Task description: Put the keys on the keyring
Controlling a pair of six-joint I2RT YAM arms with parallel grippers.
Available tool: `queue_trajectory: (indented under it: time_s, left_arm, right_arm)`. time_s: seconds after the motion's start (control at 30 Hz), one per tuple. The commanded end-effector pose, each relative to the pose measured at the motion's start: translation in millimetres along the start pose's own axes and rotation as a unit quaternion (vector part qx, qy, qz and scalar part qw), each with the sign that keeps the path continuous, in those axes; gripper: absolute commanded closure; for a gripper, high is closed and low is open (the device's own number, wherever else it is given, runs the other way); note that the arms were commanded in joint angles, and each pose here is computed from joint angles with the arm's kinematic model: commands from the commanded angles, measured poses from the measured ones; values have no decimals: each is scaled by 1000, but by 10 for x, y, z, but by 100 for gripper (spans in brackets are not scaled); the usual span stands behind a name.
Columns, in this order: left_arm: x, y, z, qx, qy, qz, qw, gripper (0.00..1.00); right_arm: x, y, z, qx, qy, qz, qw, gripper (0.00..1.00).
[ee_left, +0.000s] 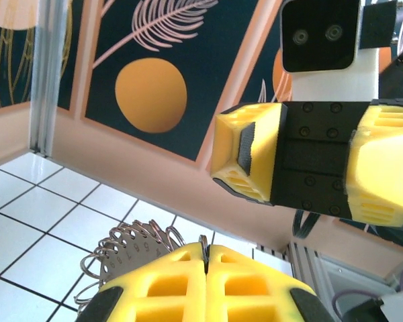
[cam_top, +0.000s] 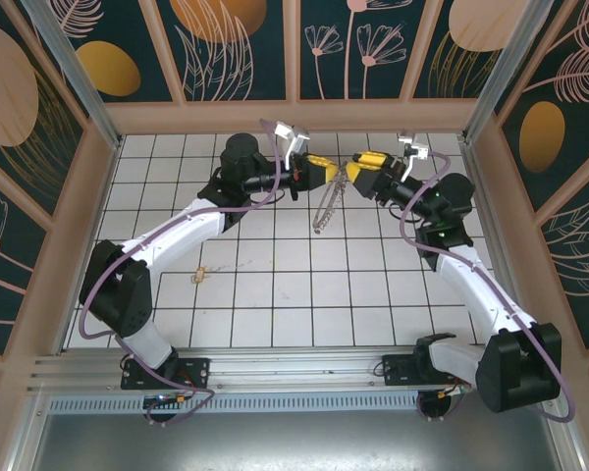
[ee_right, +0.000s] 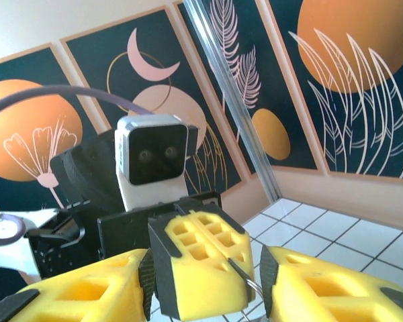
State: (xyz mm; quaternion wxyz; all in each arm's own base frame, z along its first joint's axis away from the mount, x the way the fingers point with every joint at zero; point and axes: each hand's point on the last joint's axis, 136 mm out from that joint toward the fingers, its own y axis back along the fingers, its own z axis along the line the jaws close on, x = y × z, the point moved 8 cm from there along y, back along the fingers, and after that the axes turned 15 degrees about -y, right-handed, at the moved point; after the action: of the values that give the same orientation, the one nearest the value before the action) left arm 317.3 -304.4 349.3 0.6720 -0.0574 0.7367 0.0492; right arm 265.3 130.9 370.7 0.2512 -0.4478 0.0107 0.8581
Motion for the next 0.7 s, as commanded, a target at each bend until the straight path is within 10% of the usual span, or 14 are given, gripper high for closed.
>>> queue_trajectory:
  time_s: [0.0, 0.67]
  left_arm:
    - [-246, 70, -104, 29, -44, -9, 999, 100]
    - [-323, 121, -221, 65, -44, -25, 997, 100]
  right_arm:
    - [81, 53, 38, -18, 10, 29, 999, 53]
    - [247, 49, -159, -20, -36, 37, 998, 55]
